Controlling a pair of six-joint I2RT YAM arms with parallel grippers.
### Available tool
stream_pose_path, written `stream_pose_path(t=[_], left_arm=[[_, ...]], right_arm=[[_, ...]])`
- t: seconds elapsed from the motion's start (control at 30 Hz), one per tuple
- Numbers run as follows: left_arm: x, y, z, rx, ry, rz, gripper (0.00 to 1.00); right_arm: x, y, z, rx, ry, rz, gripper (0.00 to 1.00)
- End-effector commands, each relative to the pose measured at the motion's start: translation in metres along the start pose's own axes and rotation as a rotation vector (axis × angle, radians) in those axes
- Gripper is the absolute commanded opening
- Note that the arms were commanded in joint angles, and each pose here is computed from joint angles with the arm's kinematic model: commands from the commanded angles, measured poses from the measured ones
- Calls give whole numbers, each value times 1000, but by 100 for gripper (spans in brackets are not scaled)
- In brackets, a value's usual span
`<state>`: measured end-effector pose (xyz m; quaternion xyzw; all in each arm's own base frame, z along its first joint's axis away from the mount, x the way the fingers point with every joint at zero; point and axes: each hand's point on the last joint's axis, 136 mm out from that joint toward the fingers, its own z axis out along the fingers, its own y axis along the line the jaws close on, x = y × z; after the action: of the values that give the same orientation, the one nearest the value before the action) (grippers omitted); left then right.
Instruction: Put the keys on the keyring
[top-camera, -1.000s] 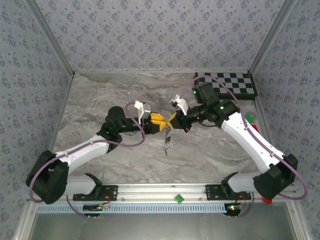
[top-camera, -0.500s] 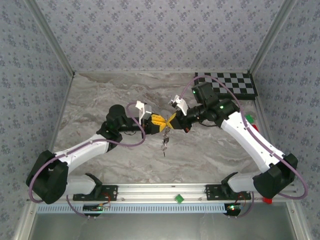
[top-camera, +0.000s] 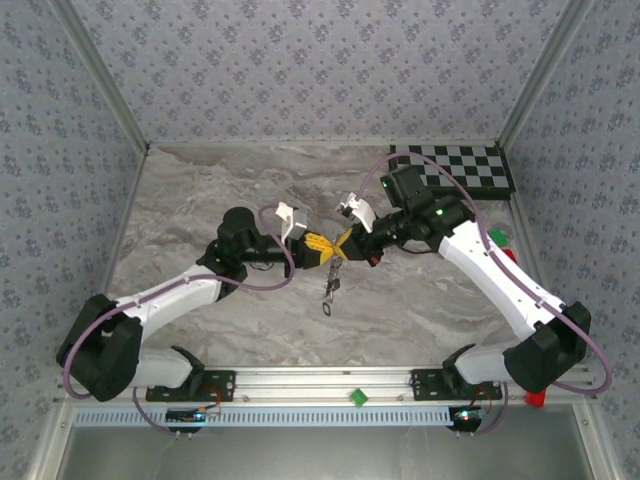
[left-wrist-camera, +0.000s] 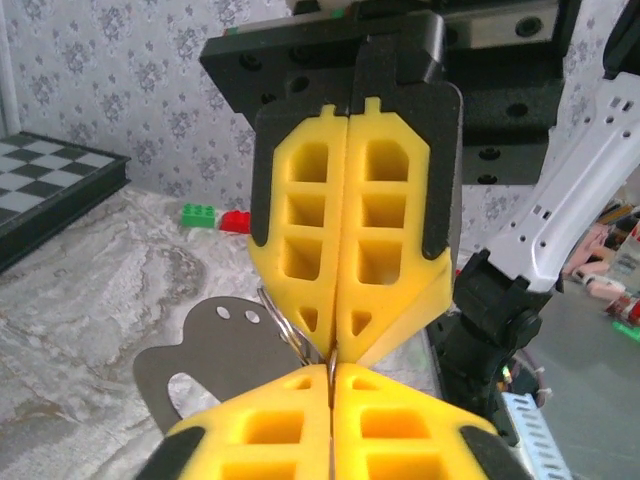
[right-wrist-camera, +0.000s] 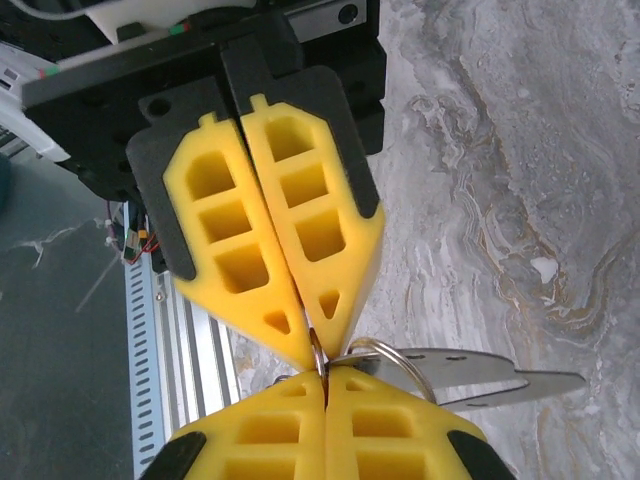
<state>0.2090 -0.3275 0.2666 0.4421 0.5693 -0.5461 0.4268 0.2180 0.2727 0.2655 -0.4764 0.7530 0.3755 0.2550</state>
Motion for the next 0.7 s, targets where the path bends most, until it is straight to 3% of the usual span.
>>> stream_pose_path(t=[0.0, 0.13, 0.23, 0.3, 0.5, 0.67], left_arm=[[-20, -10, 6, 48, -27, 73, 0], [-21, -11, 5, 40, -36, 76, 0], [-24, -8, 2, 9, -54, 80, 0], [-28, -7, 0, -11, -78, 83, 0], [-45, -5, -5, -54, -169, 75, 0], [-59, 0, -10, -100, -256, 54, 0]], right_arm=[[-16, 16, -2, -49, -34, -59, 0], [-15, 16, -6, -36, -43, -60, 1], [-15, 11, -14, 3, -76, -60, 8], [-17, 6, -21, 42, -114, -53, 20], [-20, -16, -43, 194, -267, -35, 28], [-19, -18, -47, 238, -355, -34, 29]])
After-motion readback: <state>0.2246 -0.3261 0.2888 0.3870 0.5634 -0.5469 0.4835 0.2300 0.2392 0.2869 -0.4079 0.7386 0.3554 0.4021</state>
